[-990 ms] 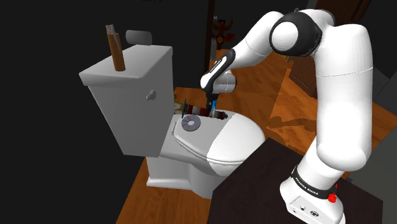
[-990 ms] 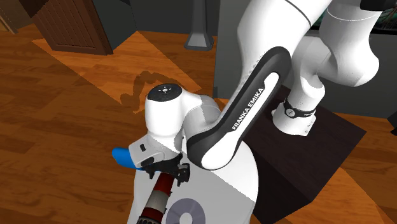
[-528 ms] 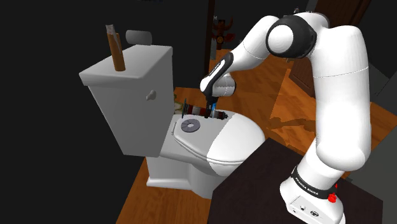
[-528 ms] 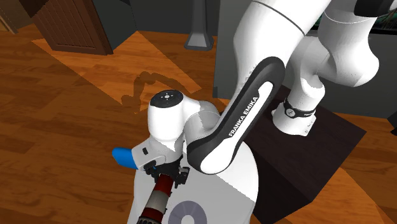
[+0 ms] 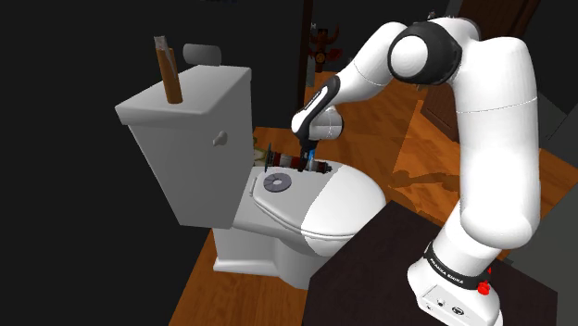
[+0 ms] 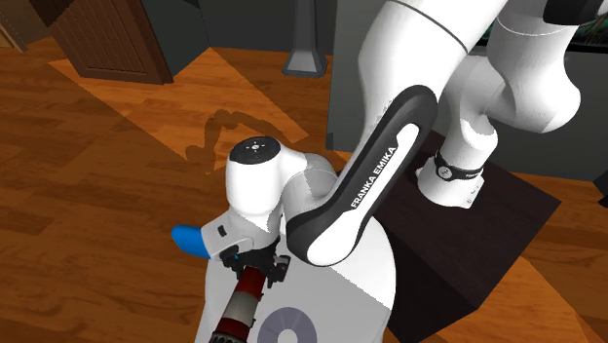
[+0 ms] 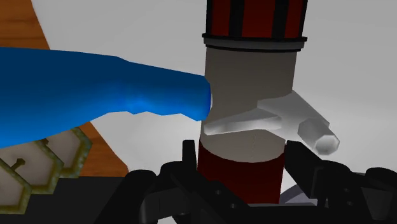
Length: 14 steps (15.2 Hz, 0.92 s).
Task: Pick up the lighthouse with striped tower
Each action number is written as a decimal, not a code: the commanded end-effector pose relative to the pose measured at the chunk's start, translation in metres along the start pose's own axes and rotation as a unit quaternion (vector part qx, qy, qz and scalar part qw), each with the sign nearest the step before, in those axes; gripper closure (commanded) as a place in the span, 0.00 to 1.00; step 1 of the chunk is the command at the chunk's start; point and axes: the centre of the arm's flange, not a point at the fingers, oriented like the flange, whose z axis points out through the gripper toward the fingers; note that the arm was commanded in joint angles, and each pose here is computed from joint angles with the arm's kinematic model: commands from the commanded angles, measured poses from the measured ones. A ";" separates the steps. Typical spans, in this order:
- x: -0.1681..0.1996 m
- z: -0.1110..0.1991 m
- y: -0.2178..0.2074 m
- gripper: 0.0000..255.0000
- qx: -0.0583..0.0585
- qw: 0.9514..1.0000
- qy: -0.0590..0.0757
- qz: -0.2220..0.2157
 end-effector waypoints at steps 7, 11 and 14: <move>0.007 -0.039 0.004 1.00 0.000 1.000 0.000 0.000; 0.011 -0.060 0.006 1.00 0.000 1.000 0.000 0.000; 0.014 -0.075 0.007 1.00 0.000 1.000 0.000 0.000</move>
